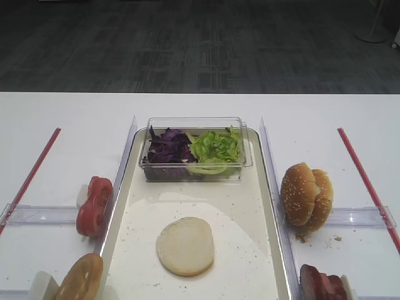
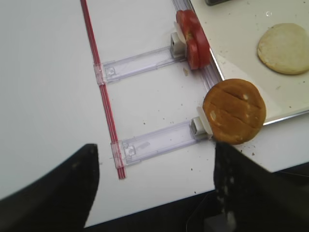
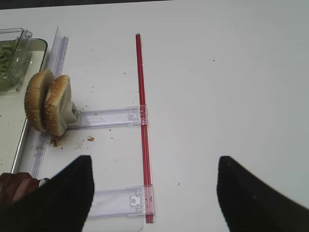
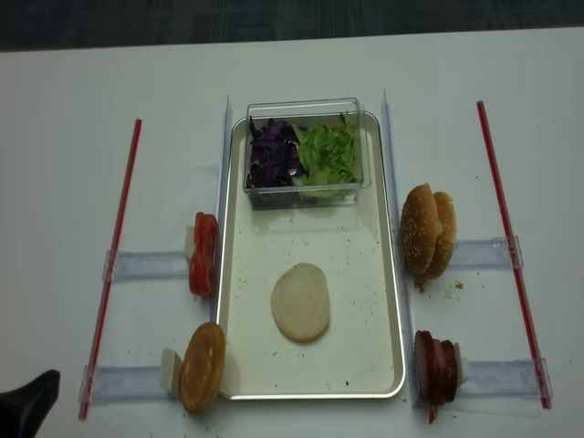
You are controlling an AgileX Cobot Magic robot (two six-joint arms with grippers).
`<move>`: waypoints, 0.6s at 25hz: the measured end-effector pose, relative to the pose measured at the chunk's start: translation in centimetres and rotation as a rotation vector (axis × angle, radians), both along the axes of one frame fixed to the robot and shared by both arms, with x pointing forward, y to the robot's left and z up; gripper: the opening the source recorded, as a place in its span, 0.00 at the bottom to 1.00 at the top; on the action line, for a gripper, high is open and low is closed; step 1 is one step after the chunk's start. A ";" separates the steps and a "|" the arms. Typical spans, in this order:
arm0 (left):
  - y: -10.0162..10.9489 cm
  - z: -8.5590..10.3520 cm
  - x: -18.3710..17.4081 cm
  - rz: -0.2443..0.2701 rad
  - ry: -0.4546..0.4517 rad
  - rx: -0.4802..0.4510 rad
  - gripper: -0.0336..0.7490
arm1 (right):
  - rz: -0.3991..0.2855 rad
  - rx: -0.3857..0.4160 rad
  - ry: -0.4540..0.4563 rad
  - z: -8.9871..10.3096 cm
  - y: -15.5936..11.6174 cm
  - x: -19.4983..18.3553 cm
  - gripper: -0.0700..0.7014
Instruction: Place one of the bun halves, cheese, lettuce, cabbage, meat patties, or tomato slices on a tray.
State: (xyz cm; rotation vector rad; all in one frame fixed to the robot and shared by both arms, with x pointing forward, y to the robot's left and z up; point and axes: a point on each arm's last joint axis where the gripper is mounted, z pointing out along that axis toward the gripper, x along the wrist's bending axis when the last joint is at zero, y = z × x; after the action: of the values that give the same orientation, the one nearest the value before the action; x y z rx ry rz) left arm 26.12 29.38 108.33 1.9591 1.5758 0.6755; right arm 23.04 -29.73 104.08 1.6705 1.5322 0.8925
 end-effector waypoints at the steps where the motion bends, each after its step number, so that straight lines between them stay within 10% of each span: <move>1: 0.0 -0.4 -0.4 0.000 -0.009 0.000 0.64 | 0.000 0.000 0.000 0.0 0.0 0.0 0.81; 15: 0.1 -3.0 -3.8 0.035 -0.151 -0.043 0.64 | 0.000 0.000 0.000 0.0 0.0 0.0 0.81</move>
State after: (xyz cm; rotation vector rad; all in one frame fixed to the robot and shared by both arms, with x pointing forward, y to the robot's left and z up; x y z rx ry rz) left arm 22.36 29.46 105.37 1.8086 1.5230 0.7780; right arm 23.04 -29.73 104.08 1.6705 1.5322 0.8925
